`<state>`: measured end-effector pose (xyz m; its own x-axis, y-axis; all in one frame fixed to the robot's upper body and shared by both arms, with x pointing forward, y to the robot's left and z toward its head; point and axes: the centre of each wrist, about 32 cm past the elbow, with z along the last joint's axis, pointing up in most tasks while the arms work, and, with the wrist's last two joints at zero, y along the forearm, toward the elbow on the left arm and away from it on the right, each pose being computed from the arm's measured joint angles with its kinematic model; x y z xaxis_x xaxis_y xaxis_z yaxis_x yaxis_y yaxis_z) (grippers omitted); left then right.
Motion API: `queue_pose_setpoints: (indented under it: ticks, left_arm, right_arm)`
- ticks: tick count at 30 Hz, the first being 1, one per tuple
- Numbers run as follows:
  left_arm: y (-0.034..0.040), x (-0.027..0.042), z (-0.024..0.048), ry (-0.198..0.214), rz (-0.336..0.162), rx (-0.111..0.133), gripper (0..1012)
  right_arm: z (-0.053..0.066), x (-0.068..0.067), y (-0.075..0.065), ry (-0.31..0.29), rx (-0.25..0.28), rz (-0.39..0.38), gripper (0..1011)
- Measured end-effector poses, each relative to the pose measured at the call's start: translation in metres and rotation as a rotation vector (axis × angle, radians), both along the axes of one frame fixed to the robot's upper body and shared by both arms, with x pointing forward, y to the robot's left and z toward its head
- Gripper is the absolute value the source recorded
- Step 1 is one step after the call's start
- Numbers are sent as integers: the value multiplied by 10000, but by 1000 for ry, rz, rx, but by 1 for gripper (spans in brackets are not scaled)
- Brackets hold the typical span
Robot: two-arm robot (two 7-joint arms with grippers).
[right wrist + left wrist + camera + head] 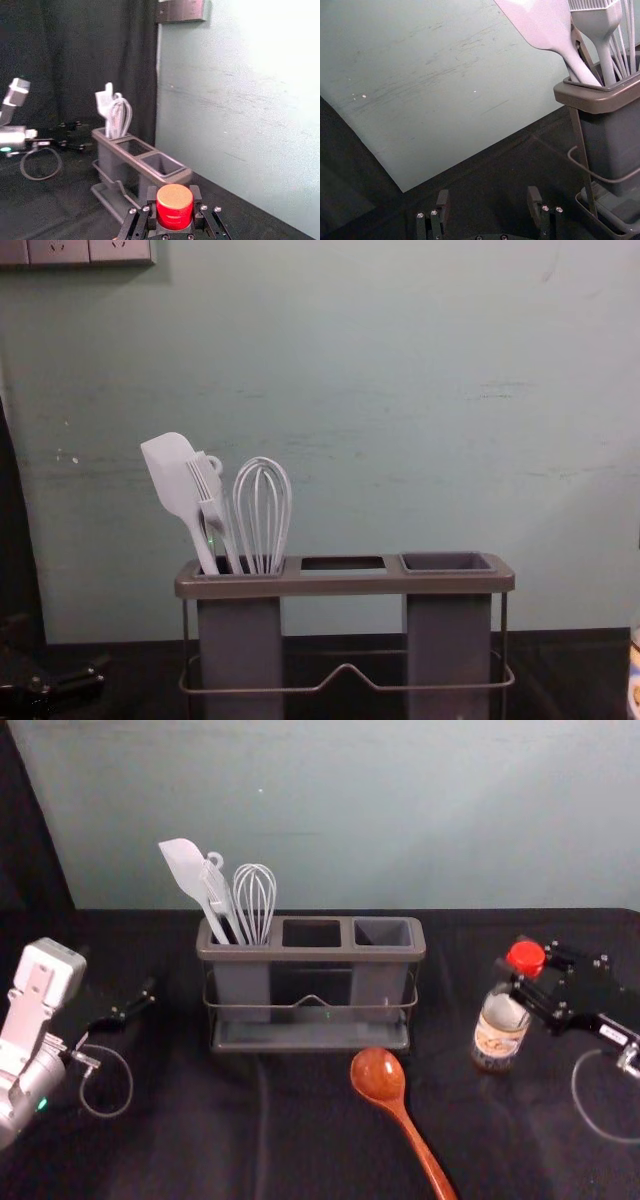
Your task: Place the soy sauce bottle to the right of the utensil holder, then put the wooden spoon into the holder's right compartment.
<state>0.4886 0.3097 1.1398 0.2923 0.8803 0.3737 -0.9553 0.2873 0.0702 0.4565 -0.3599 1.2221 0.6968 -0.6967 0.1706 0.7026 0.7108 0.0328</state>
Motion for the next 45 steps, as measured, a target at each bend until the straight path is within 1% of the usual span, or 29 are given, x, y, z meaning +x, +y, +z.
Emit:
queue_pose_setpoints:
  ticks: [6, 8, 12, 16, 22, 25, 28, 31, 36, 37, 40, 45]
  left_arm:
    - [0, 0, 0, 0, 0, 0, 1011]
    - [0, 0, 0, 0, 0, 0, 1011]
    - [0, 0, 0, 0, 0, 0, 1011]
    - [0, 0, 0, 0, 0, 0, 1011]
    - [0, 0, 0, 0, 0, 0, 1011]
    - [0, 0, 0, 0, 0, 0, 1011]
    - [0, 0, 0, 0, 0, 0, 1011]
    - [0, 0, 0, 0, 0, 0, 1011]
    - [0, 0, 0, 0, 0, 0, 1011]
    - [0, 0, 0, 0, 0, 0, 1011]
    - [0, 0, 0, 0, 0, 0, 1011]
    - [0, 0, 0, 0, 0, 0, 1011]
  right_arm:
    - [-34, 144, -43, 12, 16, -15, 388]
    - [-50, 230, -38, 19, 28, -13, 388]
    - [-55, 330, -12, 29, 39, -15, 388]
    - [-40, 480, 63, 45, 49, -21, 388]
    - [-21, 635, 143, 57, 43, -32, 388]
    - [-22, 690, 149, 59, 40, -36, 388]
    - [-22, 781, 156, 61, 31, -38, 388]
    - [-35, 823, 163, 61, 28, -39, 388]
    - [-106, 892, 165, 69, 29, -41, 388]
    - [-135, 910, 162, 71, 30, -42, 388]
    - [-170, 937, 165, 72, 31, -42, 388]
    - [-269, 979, 197, 80, 27, -29, 388]
